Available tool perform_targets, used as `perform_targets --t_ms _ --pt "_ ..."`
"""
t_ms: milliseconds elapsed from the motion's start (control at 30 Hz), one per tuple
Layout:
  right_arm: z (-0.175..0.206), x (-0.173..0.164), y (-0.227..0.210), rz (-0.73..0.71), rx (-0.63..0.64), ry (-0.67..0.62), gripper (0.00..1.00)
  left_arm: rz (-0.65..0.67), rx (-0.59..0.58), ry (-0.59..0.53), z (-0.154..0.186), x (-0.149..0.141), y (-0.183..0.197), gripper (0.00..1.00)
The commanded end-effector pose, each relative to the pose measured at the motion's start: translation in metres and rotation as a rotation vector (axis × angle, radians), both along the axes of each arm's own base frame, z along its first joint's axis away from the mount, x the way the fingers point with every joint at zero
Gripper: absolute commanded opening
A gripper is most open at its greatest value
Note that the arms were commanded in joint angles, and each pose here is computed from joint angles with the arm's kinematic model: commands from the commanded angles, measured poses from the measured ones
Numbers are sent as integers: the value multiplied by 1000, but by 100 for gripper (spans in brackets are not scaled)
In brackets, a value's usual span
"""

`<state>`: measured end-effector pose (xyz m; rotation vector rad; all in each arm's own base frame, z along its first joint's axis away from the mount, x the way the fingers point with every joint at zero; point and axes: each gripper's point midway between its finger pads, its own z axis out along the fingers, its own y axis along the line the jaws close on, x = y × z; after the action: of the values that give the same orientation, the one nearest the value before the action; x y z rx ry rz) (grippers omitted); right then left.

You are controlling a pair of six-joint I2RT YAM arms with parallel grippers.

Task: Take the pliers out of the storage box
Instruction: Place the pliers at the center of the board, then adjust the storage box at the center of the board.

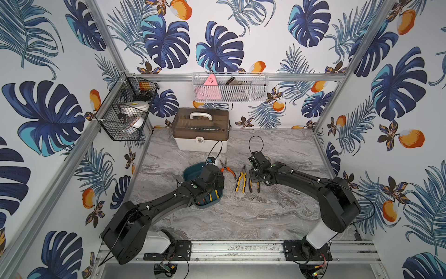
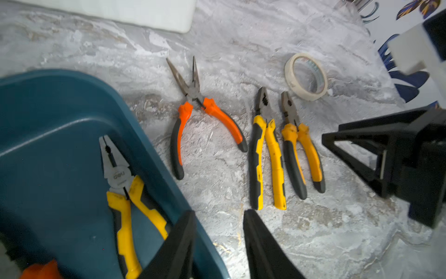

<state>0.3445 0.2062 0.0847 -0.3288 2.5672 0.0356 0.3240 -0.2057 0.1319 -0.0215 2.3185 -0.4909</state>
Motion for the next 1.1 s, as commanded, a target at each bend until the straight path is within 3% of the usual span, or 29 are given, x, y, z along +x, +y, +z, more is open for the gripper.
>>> perform_targets --t_ms 0,167,267,500,733,867,1067 --pt "5 -11 40 77 173 65 42 57 37 59 3 -7 13 43" --pt "3 -5 86 168 147 69 43 105 96 92 5 -15 32 43" --pt "1 -9 113 212 126 78 43 136 133 152 -13 -23 48 43" --pt "-3 -42 168 274 399 189 47 265 83 223 -45 -36 97 42" --pt "-15 -96 218 383 518 291 46 367 32 231 -48 -14 124 40" --pt "-18 -100 216 373 477 279 46 372 -8 167 -31 -3 126 40" --pt "10 -65 171 284 431 167 46 248 -107 48 10 4 91 40"
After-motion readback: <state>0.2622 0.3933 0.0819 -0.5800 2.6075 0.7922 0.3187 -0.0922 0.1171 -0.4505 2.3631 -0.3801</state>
